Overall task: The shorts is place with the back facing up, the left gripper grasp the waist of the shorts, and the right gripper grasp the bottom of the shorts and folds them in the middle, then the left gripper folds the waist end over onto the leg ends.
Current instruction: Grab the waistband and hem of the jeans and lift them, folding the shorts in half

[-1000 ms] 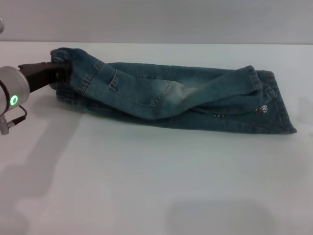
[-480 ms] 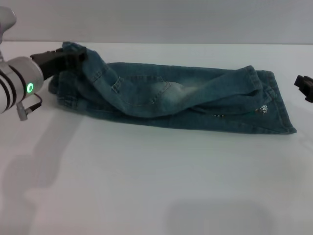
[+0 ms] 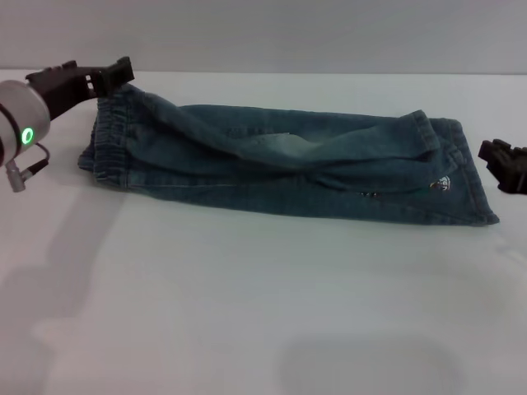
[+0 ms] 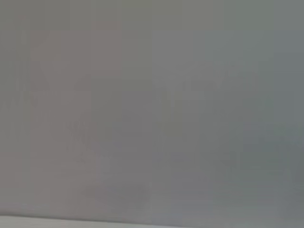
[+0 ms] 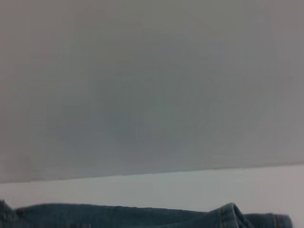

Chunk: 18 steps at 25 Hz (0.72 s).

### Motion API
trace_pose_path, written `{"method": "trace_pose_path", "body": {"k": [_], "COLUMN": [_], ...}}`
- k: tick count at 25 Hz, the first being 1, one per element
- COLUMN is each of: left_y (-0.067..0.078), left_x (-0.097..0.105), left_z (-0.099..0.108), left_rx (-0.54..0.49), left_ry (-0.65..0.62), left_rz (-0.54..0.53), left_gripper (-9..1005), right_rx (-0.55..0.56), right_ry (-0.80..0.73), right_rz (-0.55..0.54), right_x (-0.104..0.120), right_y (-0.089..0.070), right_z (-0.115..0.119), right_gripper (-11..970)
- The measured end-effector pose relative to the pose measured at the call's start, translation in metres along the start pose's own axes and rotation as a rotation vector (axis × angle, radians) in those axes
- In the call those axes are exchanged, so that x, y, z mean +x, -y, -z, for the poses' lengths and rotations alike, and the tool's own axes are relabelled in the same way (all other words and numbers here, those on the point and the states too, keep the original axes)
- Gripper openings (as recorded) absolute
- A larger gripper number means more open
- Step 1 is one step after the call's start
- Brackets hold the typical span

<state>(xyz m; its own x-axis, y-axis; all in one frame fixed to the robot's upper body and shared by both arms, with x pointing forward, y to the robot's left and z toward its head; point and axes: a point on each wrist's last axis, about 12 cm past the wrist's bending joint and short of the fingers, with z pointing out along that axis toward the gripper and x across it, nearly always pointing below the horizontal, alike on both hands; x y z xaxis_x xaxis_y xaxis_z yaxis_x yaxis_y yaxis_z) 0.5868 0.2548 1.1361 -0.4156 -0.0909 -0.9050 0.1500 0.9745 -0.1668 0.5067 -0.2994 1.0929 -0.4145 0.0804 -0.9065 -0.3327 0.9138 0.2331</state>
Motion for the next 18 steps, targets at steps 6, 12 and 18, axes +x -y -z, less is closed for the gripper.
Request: {"method": "trace_pose_path", "body": {"k": [6, 12, 18], "left_y": [-0.003, -0.001, 0.0], "left_x": [0.005, 0.015, 0.019], "left_z": [0.015, 0.022, 0.022], "left_rx": [-0.007, 0.001, 0.003], "left_ry": [0.002, -0.022, -0.035], "left_rz": [0.0, -0.002, -0.001], "left_gripper": [833, 832, 830], "right_rx": [-0.06, -0.113, -0.232], "right_ry": [0.01, -0.038, -0.05], "right_rz": [-0.005, 0.017, 0.015], "right_x": [0.013, 0.014, 0.007], "right_y": [0.006, 0.001, -0.022], "right_z": [-0.01, -0.039, -0.06], "right_gripper": [78, 71, 23]}}
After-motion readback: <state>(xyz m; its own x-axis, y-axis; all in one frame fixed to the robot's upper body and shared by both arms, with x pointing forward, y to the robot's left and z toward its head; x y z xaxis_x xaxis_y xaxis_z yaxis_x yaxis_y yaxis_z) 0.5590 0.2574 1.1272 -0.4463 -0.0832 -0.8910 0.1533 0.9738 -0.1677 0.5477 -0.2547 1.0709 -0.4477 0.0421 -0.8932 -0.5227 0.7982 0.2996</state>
